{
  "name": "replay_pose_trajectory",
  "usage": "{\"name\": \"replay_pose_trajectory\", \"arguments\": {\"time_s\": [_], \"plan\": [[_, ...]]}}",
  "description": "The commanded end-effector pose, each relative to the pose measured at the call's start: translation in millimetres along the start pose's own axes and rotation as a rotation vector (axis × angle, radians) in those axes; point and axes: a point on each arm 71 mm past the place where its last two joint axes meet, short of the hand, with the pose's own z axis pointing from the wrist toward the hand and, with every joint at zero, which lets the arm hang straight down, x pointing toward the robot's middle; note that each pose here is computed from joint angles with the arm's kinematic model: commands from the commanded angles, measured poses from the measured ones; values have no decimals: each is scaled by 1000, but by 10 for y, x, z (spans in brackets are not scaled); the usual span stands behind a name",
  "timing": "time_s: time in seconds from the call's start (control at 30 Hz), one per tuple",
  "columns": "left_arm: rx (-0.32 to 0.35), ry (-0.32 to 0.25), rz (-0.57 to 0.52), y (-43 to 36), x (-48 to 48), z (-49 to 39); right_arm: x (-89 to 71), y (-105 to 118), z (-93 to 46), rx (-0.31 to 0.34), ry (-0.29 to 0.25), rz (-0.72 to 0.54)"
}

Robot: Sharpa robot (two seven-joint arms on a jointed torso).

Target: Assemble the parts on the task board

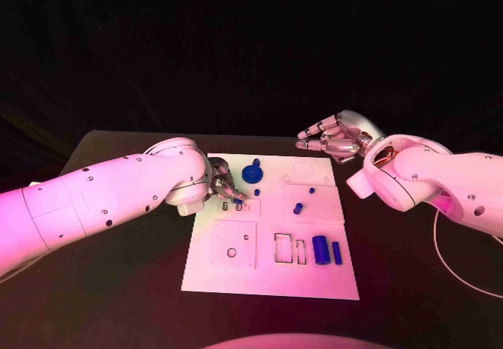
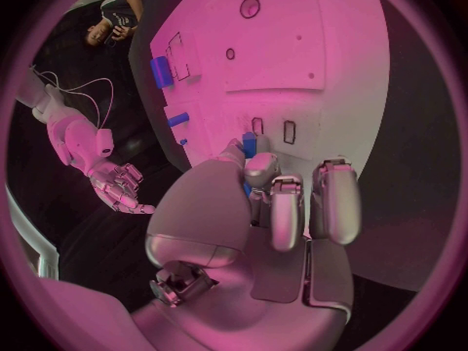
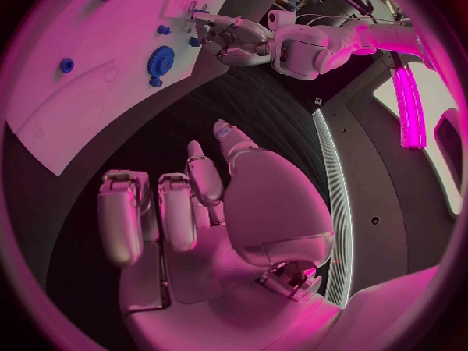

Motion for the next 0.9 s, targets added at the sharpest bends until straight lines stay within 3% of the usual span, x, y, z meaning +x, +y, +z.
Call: {"name": "replay_pose_trajectory", "arguments": {"time_s": [0.03,0.27,0.9], "plan": [[-10,-42,-3,15,-10,-3,21,3,2,-7,21,-6],[-37,-36,34,77,31,21,25,-1,3,-7,25,-5],[-38,31,94,39,175,55,43,4,7,-8,33,-5]]}}
